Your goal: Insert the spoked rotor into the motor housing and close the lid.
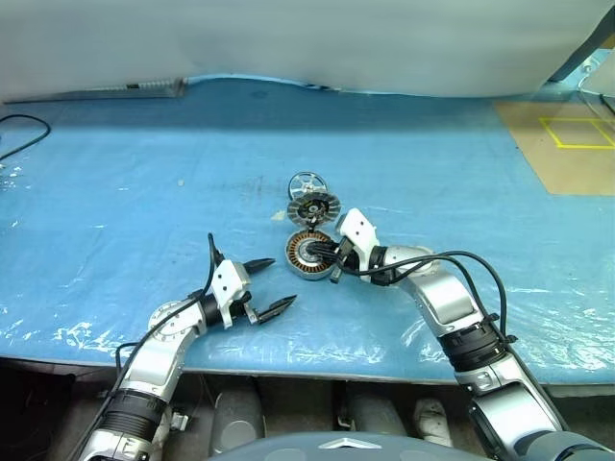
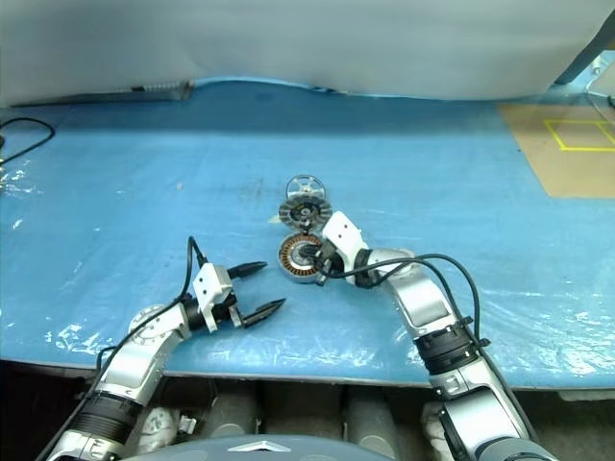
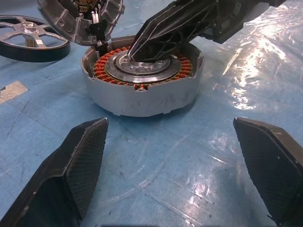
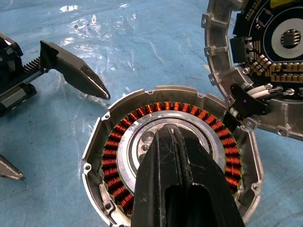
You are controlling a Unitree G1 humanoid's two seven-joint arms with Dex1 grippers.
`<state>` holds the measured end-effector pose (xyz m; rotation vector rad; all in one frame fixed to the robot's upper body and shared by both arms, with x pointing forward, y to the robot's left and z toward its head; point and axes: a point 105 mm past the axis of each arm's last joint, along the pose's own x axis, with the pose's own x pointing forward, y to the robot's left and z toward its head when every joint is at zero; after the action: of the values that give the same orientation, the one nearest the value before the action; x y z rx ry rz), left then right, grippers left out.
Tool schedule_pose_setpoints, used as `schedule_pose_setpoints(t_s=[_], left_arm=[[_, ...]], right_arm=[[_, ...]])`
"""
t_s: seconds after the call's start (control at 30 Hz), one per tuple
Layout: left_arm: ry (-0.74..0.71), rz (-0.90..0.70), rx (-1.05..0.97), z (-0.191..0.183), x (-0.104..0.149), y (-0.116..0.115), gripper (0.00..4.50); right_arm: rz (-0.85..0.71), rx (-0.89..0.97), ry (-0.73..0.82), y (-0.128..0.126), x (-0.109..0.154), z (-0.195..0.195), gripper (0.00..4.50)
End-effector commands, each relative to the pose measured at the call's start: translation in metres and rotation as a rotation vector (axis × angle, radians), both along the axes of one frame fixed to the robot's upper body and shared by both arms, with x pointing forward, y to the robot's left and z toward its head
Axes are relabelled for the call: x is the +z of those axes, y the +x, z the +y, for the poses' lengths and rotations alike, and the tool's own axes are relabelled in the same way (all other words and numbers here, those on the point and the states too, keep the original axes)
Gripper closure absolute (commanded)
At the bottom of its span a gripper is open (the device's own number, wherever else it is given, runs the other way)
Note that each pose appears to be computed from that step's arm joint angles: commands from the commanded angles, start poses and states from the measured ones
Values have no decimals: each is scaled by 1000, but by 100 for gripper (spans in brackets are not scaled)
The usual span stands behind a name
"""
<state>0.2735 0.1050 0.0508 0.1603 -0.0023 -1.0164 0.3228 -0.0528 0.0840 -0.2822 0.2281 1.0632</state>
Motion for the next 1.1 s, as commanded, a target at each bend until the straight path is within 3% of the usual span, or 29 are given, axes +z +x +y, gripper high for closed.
schedule_pose_setpoints(t_s=[0.03, 0.6, 0.9, 1.1], left_arm=[[-9, -34, -9, -2, 8, 1, 0], [-14, -26, -3, -3, 5, 0, 0], [-18, -27, 0, -2, 6, 0, 0], [-68, -49, 85, 11, 20, 14, 0]], right_arm=[[-19, 42, -12, -2, 3, 7, 449], [-45, -33, -208, 7, -8, -15, 449], [-39, -1, -68, -1, 14, -11, 449], [-44, 17, 49, -5, 36, -17, 449]])
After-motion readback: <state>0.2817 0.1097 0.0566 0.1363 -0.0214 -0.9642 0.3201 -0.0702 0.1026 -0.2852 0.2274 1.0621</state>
